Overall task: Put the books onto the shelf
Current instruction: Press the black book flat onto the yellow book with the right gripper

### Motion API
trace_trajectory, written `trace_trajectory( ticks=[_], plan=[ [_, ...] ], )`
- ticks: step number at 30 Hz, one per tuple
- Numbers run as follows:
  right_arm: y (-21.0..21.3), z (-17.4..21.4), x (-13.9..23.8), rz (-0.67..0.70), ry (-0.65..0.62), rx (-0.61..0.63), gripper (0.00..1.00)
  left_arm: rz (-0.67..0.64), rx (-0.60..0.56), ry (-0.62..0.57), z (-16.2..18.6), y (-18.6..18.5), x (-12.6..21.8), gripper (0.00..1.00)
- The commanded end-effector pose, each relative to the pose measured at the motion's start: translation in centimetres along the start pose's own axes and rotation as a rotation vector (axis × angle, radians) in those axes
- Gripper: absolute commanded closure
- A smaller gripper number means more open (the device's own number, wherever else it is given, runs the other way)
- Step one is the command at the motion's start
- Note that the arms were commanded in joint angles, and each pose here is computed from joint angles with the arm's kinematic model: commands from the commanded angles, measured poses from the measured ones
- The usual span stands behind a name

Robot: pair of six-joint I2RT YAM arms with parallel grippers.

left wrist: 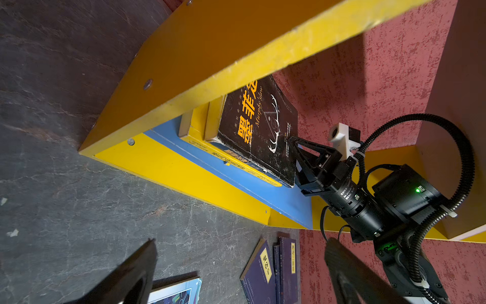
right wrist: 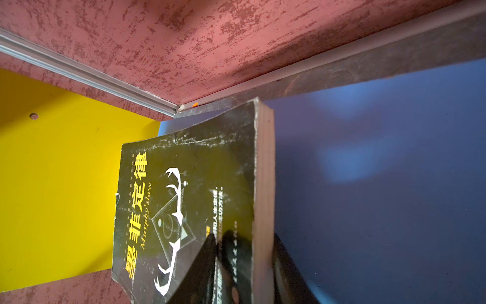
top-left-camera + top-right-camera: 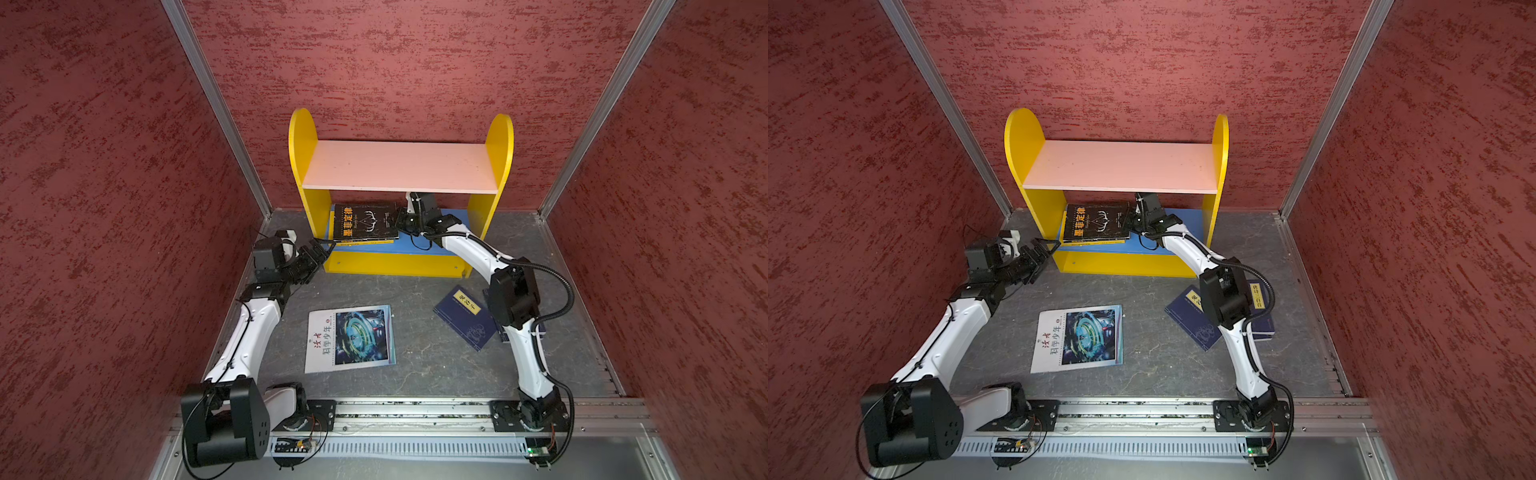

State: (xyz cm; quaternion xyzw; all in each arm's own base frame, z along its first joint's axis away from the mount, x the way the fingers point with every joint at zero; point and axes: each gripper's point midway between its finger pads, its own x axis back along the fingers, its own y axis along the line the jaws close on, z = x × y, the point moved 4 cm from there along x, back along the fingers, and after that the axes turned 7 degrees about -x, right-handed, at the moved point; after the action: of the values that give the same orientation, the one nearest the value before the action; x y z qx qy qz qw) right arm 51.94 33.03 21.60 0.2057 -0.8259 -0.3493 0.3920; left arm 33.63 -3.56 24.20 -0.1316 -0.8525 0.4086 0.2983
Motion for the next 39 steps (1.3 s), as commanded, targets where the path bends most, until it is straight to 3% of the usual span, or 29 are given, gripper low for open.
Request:
trace_trajectory(
  ticks=[1,17,23,25,27,34,39],
  plan=[
    [3.3,-0.9,1.7,-0.113,-0.027,0.099,0.67,0.035,-0.031,-0.014,-0.7,-1.0,-0.1,0.01],
    [4.6,-0.7,0.8,-0.129,-0.027,0.107,0.59,0.025,-0.024,-0.013,-0.4,-0.7,0.0,0.01],
    [4.9,-1.1,0.6,-0.116,-0.029,0.140,0.60,0.024,-0.022,-0.013,-0.3,-0.7,0.0,0.01],
    [4.7,-1.1,0.7,-0.103,-0.024,0.147,0.50,0.022,-0.021,-0.010,-0.1,-0.6,0.0,0.01],
    [4.5,-1.1,0.9,-0.075,-0.022,0.148,0.30,0.020,-0.020,-0.012,-0.1,-0.6,0.0,0.01],
    [3.2,-2.0,2.6,0.055,-0.103,0.149,0.32,0.020,-0.019,-0.004,-0.1,-0.5,-0.3,0.01],
    [4.1,-0.8,1.3,-0.041,-0.012,0.180,0.38,0.022,-0.020,-0.004,-0.2,-0.5,-0.4,0.01]
  ],
)
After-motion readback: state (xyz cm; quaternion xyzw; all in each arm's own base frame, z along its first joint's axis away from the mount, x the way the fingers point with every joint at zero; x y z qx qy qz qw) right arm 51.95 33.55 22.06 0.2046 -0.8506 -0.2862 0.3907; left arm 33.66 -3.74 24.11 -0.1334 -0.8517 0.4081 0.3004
